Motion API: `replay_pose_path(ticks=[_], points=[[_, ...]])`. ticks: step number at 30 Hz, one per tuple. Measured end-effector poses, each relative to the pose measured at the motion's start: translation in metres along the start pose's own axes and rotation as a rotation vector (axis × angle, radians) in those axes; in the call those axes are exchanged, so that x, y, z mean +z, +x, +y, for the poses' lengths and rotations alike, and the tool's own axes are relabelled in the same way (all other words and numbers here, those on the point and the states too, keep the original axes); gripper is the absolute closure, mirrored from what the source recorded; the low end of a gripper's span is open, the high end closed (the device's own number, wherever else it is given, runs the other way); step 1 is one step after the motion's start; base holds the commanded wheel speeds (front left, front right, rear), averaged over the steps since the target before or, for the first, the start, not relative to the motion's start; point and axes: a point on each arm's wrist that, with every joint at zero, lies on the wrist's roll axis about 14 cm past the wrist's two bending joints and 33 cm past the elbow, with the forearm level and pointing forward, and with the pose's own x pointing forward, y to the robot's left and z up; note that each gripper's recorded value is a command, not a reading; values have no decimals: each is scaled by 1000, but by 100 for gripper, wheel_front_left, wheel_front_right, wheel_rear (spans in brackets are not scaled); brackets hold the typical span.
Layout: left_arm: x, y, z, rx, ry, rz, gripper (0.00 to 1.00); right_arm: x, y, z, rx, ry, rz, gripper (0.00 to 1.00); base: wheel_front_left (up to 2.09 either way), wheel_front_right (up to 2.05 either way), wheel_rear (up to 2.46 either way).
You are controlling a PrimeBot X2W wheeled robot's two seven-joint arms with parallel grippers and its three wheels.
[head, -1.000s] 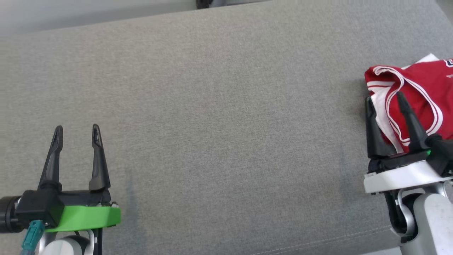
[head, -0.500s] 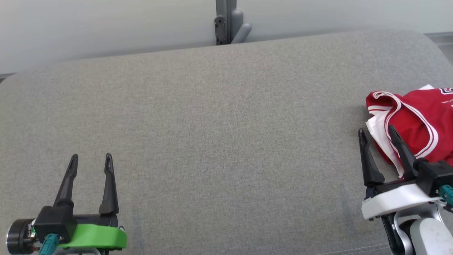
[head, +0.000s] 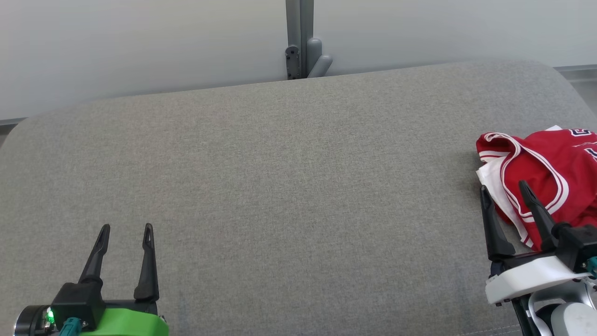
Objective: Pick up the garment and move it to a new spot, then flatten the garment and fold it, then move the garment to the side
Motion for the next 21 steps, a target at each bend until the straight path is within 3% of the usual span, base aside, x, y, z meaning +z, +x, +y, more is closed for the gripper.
replay_pose_path(ticks=[21], points=[[-4,2,4,10,-3,9,0,-6,4,4,8,9,15,0,0,0,0]])
